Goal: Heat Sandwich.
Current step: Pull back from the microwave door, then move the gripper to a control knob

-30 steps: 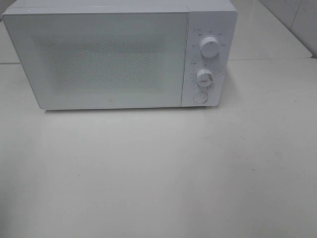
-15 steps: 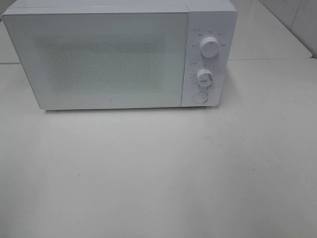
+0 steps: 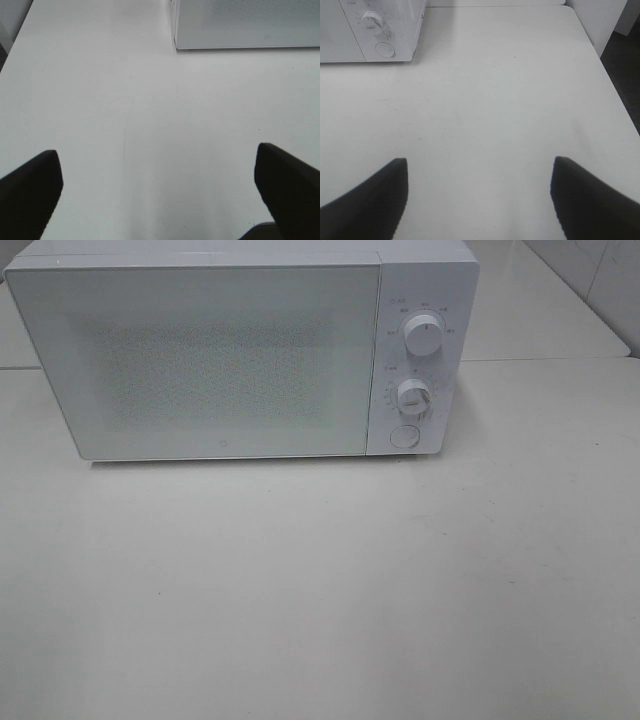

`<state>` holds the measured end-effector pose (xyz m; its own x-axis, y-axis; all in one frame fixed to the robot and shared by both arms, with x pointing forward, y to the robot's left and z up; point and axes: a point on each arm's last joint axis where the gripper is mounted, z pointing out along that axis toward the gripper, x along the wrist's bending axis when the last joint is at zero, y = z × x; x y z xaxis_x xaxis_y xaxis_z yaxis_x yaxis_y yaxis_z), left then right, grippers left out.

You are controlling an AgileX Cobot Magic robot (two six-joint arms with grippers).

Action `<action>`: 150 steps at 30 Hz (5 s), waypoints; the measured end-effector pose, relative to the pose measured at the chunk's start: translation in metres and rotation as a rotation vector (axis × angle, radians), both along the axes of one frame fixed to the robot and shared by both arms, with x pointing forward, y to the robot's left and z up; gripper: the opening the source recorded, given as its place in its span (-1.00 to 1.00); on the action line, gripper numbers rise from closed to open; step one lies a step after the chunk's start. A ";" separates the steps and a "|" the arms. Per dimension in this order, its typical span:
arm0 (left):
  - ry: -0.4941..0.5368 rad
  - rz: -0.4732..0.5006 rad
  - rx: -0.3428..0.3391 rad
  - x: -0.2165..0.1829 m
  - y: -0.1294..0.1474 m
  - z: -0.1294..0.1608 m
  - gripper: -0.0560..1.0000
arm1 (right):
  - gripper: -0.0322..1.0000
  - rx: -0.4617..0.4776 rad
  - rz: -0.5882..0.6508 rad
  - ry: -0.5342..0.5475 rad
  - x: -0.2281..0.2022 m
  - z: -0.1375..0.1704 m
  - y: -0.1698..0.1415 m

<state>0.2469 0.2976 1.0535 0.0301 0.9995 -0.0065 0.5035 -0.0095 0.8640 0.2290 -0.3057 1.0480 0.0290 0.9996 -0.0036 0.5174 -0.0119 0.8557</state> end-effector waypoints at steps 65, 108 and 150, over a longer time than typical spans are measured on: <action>-0.080 -0.002 0.000 -0.012 0.000 0.000 0.96 | 0.52 0.006 0.004 -0.010 0.000 0.001 0.001; -0.080 -0.002 0.000 -0.012 0.000 0.000 0.96 | 0.52 0.012 0.045 -0.022 0.136 0.013 0.011; -0.080 -0.002 0.000 -0.012 0.000 0.000 0.96 | 0.52 0.051 0.129 -0.313 0.198 -0.073 0.045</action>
<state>0.2345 0.2972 1.0537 0.0325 0.9995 -0.0044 0.4327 -0.0101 0.9015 0.4271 -0.2608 0.9745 -0.1056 0.9938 0.0352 0.2295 -0.0101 0.9732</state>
